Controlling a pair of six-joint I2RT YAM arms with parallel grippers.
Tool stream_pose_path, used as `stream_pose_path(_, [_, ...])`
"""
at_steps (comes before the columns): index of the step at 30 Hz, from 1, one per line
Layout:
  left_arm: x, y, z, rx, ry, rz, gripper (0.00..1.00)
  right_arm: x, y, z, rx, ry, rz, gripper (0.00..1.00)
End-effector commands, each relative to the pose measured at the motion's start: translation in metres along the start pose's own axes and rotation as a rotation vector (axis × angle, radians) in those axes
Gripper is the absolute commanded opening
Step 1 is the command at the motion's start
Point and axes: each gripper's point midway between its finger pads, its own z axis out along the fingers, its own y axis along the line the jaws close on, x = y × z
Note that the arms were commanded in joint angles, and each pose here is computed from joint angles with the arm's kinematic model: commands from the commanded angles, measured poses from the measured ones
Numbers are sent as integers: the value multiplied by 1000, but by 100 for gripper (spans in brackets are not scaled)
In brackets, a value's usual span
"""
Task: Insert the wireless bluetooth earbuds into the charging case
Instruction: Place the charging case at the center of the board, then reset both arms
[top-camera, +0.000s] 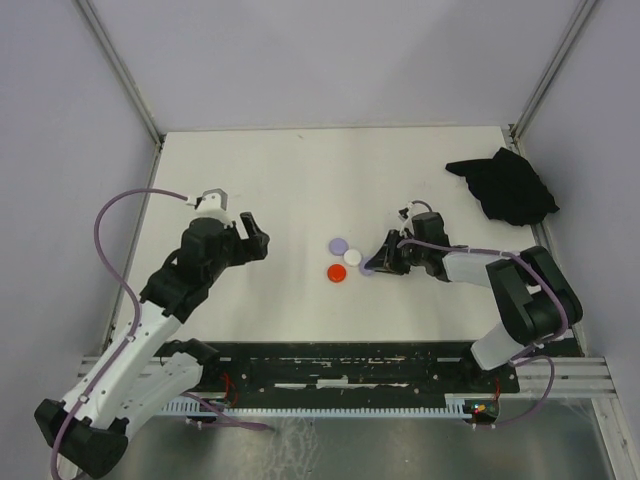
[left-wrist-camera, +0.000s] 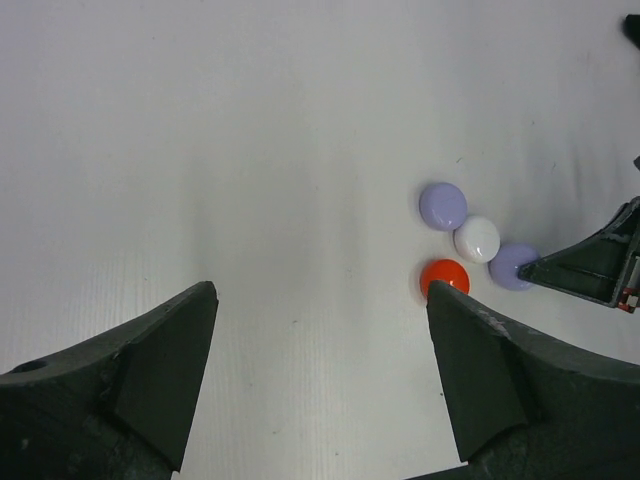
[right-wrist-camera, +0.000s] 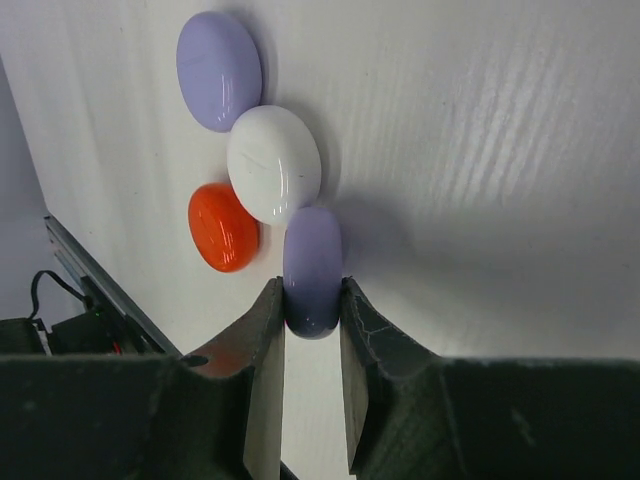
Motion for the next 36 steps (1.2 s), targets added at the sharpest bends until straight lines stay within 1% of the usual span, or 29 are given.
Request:
stream_pose_path(1, [-16,6,-11,-24,-89,-56,94,-18,13,14,-56,-40,80,21])
stream_pose_path(4, [-19,9,-19,-26,-117,-63,100,-16,7,18,-35,-26,106,30])
stream_pose_path(9, [-27,13,-32,-23,-163,-63,99,-12,-18,6,114,-43,84,53])
stream_pose_path(11, [-29,15,-38,-24,-177,-62,99,-12,-29,-4,177,-59,69,60])
stream_pose_path(15, [-33,19,-47,-28,-206,-65,99,-14,-40,-28,261,-101,36,69])
stream_pose_path(19, [-37,24,-58,-36,-245,-70,99,-24,-36,-65,319,-168,-29,85])
stream_pose_path(20, [-38,25,-62,-32,-257,-69,99,-27,-33,-77,333,-191,-51,96])
stream_pose_path(21, [-39,26,-64,-30,-270,-69,99,-30,-29,-89,346,-217,-76,100])
stream_pose_path(24, [-39,32,-70,-33,-308,-74,99,-44,-17,-133,396,-317,-159,99])
stream_pose_path(29, [-45,41,-81,-38,-400,-78,99,-57,-2,-205,478,-508,-246,99])
stream_pose_path(32, [-47,49,-84,-64,-442,-81,99,-59,3,-236,486,-626,-289,99])
stream_pose_path(36, [-44,54,-82,-68,-471,-118,99,-59,-6,-265,541,-760,-295,99])
